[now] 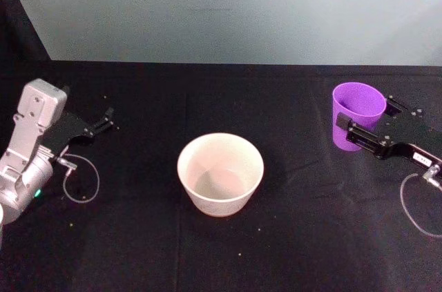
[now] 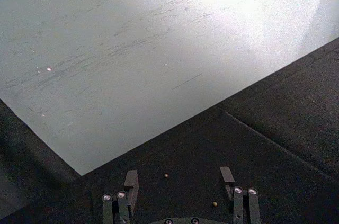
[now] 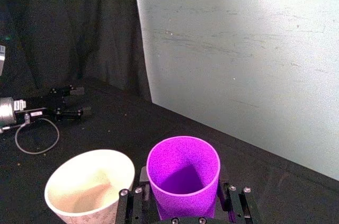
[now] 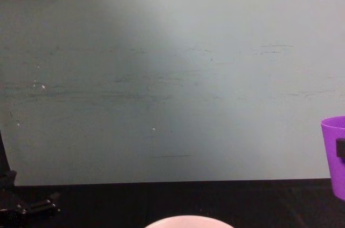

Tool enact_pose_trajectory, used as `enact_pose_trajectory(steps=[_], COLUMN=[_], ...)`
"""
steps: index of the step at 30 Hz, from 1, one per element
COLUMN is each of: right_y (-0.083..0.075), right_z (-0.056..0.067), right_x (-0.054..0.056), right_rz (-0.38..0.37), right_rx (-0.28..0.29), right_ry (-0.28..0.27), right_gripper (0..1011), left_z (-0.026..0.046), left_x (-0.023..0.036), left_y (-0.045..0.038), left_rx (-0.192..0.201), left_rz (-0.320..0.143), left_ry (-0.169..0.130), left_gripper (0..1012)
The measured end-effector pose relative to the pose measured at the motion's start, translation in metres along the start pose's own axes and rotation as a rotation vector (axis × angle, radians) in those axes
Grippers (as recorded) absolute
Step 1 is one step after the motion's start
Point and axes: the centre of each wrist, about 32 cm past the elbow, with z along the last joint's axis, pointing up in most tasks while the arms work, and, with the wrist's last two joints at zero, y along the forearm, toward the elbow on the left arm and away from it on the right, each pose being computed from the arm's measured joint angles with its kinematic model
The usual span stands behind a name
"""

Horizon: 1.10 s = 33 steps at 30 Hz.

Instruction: Pick up the cup and pour the mung beans from the cup into the bowl.

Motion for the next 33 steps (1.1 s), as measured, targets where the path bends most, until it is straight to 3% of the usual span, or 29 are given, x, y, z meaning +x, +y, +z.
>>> enact_pose_trajectory(steps=[33], right_y=[0.0], right_z=[0.0], right_x=[0.0], right_rz=[0.0], right_rx=[0.0], right_ry=[0.0], right_gripper=[729], left_z=[0.0], left_x=[0.0], left_y=[0.0], left_rx=[0.0], left_rz=[0.0], left_ry=[0.0], left_gripper=[1000])
